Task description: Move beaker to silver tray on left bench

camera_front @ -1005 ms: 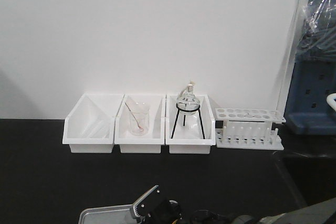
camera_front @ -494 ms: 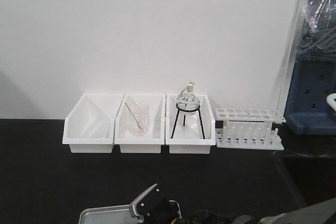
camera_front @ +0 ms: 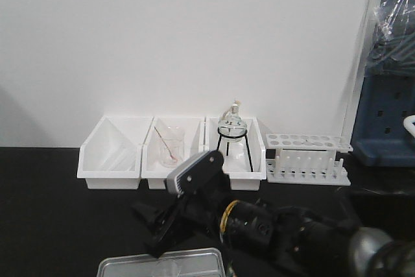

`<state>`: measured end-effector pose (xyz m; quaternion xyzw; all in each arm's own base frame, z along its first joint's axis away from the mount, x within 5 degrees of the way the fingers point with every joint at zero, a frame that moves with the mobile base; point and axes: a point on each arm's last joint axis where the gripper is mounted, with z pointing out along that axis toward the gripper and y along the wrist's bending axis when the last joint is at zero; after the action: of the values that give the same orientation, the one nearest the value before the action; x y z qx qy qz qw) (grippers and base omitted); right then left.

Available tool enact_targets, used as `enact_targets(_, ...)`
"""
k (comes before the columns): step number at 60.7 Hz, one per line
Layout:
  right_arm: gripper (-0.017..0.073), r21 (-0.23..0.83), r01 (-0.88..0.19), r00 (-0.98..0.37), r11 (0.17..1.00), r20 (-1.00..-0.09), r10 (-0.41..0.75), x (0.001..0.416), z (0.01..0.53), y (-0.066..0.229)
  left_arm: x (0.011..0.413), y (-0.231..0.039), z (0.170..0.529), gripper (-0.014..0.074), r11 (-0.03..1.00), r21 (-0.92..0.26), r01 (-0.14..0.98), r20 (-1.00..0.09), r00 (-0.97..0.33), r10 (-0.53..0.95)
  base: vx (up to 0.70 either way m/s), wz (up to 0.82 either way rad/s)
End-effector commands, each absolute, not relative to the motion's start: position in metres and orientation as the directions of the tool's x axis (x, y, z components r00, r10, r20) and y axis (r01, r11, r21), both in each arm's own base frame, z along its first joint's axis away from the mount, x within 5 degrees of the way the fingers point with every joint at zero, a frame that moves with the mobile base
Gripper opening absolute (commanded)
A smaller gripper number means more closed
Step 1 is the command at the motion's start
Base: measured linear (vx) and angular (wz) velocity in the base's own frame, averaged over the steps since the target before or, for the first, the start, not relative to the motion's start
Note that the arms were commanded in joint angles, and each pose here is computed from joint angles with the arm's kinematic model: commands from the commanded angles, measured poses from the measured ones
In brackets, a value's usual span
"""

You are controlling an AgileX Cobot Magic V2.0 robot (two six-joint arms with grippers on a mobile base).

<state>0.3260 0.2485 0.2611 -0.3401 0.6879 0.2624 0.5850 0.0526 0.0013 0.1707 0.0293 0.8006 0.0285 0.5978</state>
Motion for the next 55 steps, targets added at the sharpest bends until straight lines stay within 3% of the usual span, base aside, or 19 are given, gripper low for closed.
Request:
enact_targets(1,0.0417,-0.075,-0.746,0.027,0.661,-0.996,-0.084,0.307,0.326,0.231,0.054,0.001,0.171,0.0001,0.997,0.077,0.017,-0.972,-0.223,0.079,0.0,0.0)
enact_targets(14,0.0216,-0.114,-0.626,-0.019,0.772,-0.987,-0.161,0.27,0.365,0.188,0.054,0.001,0.171,0.0001,0.997,0.077,0.017,-0.972,-0.223,0.079,0.0,0.0)
enact_targets(28,0.0063,-0.123,-0.59,-0.008,0.798,-0.987,-0.159,0.254,0.381,0.173,0.054,0.001,0.171,0.0001,0.997,0.077,0.017,-0.972,-0.223,0.079,0.0,0.0)
enact_targets(55,0.0008,-0.109,-0.59,-0.015,0.8,-0.989,-0.146,0.248,0.381,0.169,0.054,0.001,0.171,0.0001,0.997,0.077,0.017,-0.972,-0.223,0.079,0.0,0.0)
